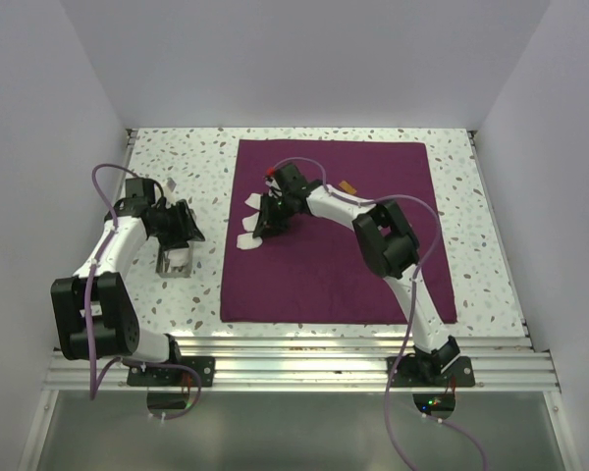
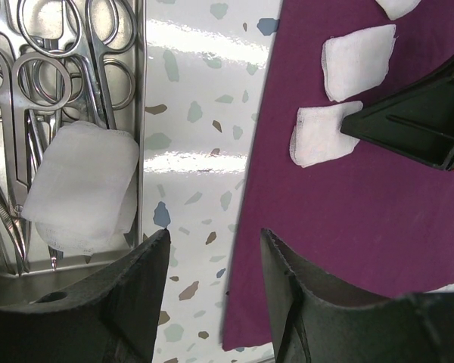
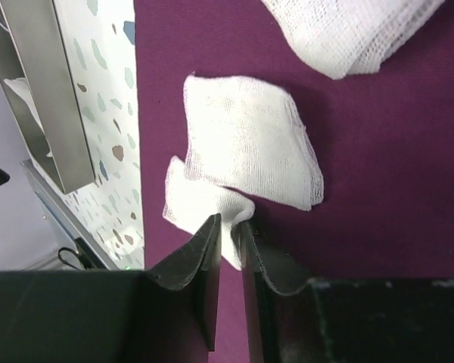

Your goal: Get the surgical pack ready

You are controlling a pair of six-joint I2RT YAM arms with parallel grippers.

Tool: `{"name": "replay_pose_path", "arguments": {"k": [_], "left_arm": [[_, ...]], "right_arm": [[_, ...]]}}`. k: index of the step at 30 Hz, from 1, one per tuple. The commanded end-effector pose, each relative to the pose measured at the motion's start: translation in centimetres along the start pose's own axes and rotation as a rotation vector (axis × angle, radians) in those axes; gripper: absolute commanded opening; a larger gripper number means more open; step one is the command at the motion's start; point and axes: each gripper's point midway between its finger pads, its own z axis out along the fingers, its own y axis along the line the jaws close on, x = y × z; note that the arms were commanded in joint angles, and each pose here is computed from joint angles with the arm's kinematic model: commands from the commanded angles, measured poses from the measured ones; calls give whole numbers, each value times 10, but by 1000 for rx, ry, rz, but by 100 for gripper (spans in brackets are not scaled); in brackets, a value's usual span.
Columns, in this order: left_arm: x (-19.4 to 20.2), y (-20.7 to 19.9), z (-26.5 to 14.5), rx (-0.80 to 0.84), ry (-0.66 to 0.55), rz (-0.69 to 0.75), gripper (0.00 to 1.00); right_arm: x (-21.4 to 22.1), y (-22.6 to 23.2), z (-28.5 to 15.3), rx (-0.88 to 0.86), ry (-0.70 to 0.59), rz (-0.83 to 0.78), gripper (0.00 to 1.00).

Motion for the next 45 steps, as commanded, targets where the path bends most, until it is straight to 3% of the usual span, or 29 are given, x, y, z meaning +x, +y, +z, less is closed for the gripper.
{"name": "replay_pose_path", "arguments": {"k": [1,5,16,33,45], "left_arm": [[-7,-7,0,32,-36,12,55],[-7,-7,-2,31,-42,14,55],[2,-3,0,23,-38,5,55],[4,-2,2,22,-27,19,56],[3,-1,6,24,-15,15,56]], "right_arm": [[-6,4,5,9,-7,-31,18],[-7,13,-3,-3,-6,-82,0],[-10,66,-43,-141,22,-324,0],[-42,88,-45,-226,-28,-416,0],[-58,46,-32,-166,-15,-384,0]]}}
